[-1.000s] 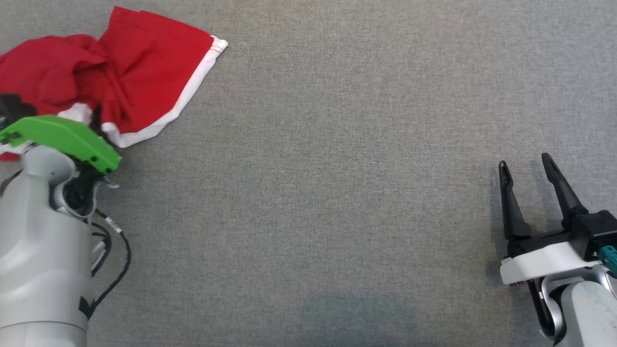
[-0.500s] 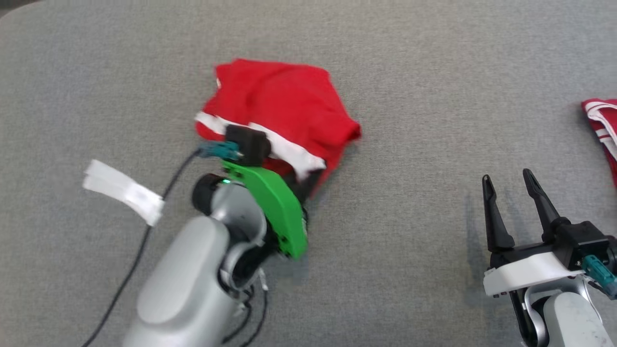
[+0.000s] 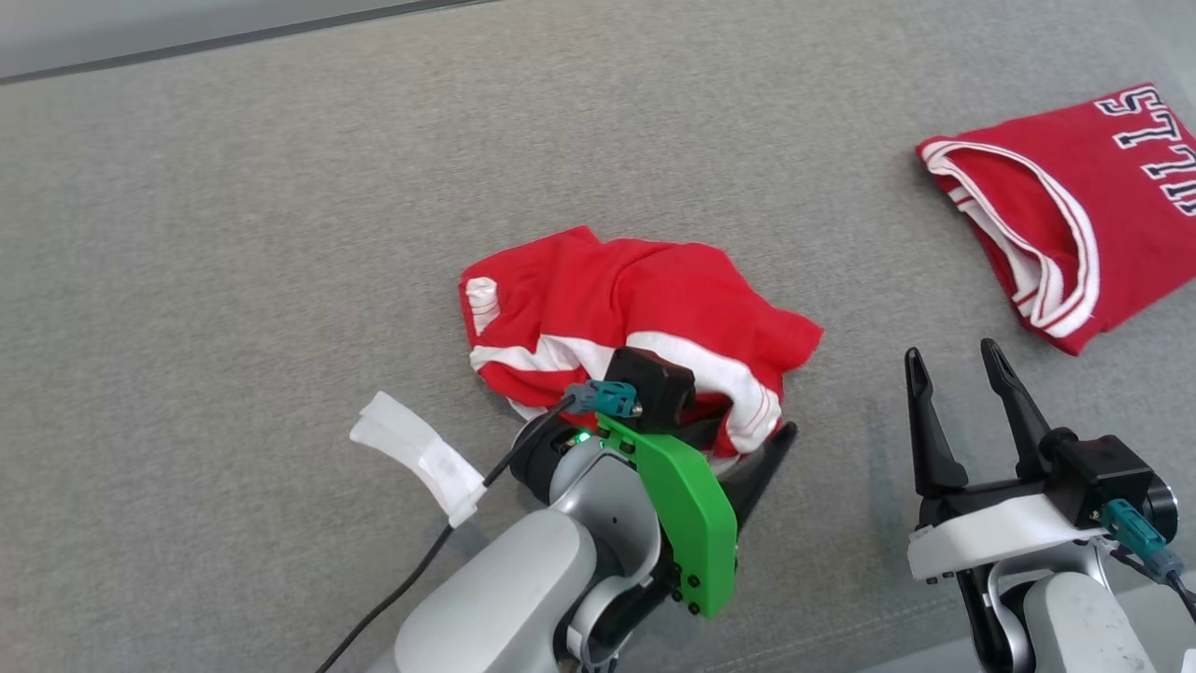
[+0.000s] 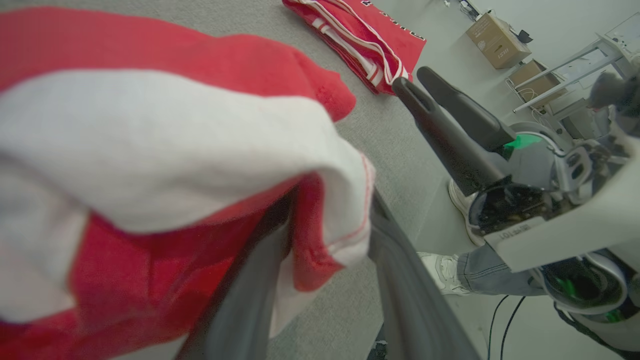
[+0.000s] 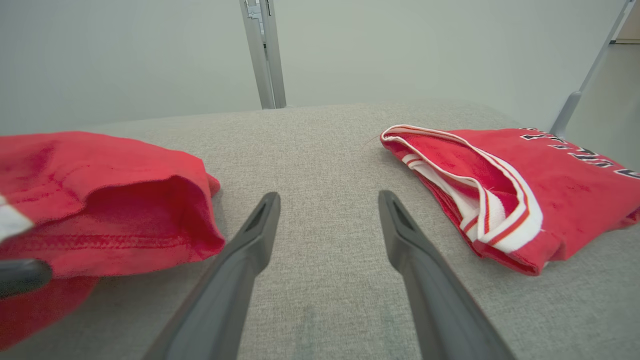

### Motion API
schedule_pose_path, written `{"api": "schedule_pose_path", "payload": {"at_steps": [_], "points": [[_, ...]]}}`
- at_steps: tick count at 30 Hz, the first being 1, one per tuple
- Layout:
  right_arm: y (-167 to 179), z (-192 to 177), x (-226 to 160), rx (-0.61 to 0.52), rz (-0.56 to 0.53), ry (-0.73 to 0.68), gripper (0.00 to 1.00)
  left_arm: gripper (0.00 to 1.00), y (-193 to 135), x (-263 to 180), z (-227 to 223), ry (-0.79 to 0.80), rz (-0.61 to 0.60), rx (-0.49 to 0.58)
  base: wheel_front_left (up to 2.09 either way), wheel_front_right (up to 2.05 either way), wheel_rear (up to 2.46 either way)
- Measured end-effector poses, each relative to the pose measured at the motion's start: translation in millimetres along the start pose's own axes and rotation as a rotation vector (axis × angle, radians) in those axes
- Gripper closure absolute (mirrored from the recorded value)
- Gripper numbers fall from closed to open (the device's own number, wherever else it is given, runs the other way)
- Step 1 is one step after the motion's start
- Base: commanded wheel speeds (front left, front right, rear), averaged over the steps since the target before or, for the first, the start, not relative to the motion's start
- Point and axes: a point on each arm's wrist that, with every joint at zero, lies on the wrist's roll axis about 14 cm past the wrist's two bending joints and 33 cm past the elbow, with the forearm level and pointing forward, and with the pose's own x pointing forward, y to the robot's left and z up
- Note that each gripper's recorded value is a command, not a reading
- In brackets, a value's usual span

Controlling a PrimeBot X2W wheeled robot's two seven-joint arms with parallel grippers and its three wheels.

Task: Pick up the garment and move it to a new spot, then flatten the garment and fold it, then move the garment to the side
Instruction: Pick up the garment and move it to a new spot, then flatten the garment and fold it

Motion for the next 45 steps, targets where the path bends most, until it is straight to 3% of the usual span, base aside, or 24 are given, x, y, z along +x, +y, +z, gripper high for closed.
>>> {"api": "schedule_pose_path", "payload": {"at_steps": [7, 13, 18, 21, 28, 34, 41, 45], "points": [[-26.5, 1.5, -16.8, -0.003, -0.086, 0.007, 0.00, 0.00, -44.8, 22.1, -7.6, 0.007, -0.162, -0.078, 0.00, 0.00, 0.00], [-32.8, -1.7, -19.7, 0.005, -0.109, 0.016, 0.00, 0.00, -65.6, 14.7, 23.1, -0.069, -0.242, -0.079, 0.00, 0.00, 0.00], [-30.2, -3.4, -19.9, 0.000, -0.100, 0.019, 0.00, 0.00, -36.8, -22.6, 44.4, -0.132, -0.157, -0.077, 0.00, 0.00, 0.00], [-22.9, -3.2, -17.2, 0.000, -0.077, 0.016, 0.00, 0.00, -4.7, -51.5, 56.0, -0.205, -0.025, -0.105, 0.00, 0.00, 0.00], [-11.2, 0.6, -14.1, -0.005, -0.038, 0.001, 0.00, 0.00, 70.0, -106.9, 21.2, -0.188, 0.288, -0.156, 0.00, 0.00, 0.00], [2.2, 2.7, -15.6, -0.005, 0.005, -0.006, 0.00, 0.00, 90.9, -121.0, -7.7, -0.169, 0.375, -0.246, 0.00, 0.00, 0.00], [26.4, -13.1, -46.3, 0.015, 0.074, 0.056, 0.00, 0.00, 114.1, -136.5, 18.3, -0.333, 0.502, -0.084, 0.00, 0.00, 0.00], [20.0, -6.0, -61.5, 0.013, 0.052, 0.040, 0.00, 0.00, 132.5, -171.7, 15.5, -0.436, 0.631, -0.078, 0.00, 0.00, 0.00]]}}
